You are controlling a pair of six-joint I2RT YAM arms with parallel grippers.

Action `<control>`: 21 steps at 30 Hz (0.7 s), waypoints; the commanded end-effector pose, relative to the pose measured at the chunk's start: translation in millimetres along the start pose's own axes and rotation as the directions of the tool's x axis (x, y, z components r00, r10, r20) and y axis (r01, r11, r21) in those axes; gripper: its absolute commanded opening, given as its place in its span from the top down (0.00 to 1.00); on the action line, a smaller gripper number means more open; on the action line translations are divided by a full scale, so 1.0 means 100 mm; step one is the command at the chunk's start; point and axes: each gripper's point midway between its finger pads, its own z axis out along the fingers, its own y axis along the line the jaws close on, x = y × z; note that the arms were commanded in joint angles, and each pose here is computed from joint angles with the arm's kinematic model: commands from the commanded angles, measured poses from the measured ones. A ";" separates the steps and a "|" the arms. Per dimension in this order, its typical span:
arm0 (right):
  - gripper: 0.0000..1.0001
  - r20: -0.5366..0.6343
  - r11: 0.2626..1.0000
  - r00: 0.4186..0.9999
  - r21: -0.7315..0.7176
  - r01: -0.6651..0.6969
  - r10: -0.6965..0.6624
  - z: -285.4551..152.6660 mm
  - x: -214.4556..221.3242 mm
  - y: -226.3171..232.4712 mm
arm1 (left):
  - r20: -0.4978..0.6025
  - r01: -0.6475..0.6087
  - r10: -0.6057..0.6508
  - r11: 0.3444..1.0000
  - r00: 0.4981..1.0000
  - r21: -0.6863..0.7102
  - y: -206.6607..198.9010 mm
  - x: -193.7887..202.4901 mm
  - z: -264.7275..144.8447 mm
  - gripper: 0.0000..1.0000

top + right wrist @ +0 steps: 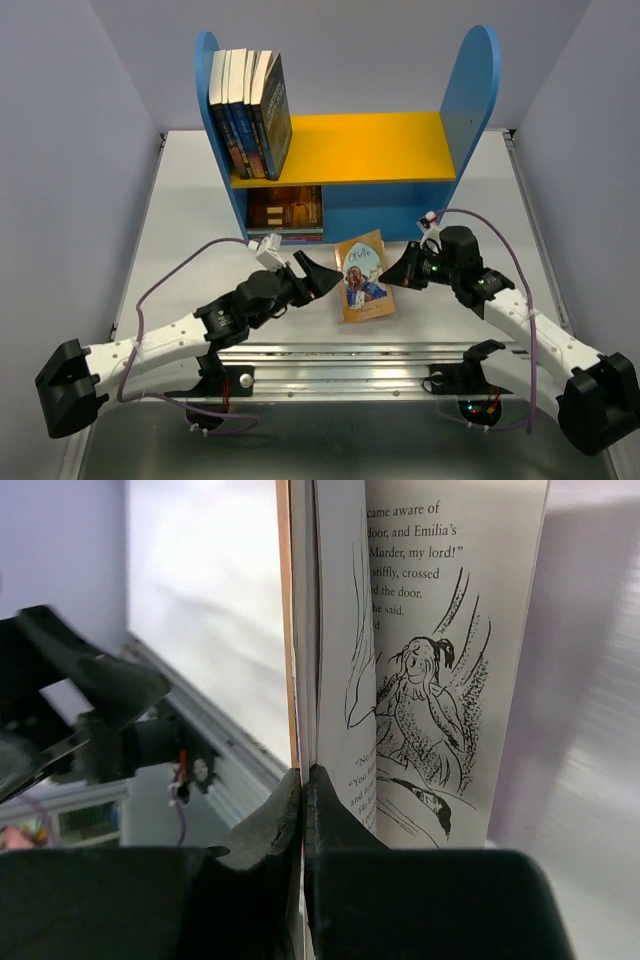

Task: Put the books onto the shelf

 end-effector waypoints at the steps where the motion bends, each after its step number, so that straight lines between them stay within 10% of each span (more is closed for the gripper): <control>1: 0.99 0.033 0.969 0.995 -0.225 0.101 -0.096 -0.24 -0.16 0.66 | 0.041 -0.035 0.034 0.999 0.999 0.018 0.11 -0.08 -0.21 0.01; 21: 0.99 0.029 0.759 0.972 -0.619 0.202 -0.235 -0.83 -0.02 1.53 | 0.076 -0.098 0.083 0.967 0.994 0.236 -0.41 -0.27 -0.40 0.01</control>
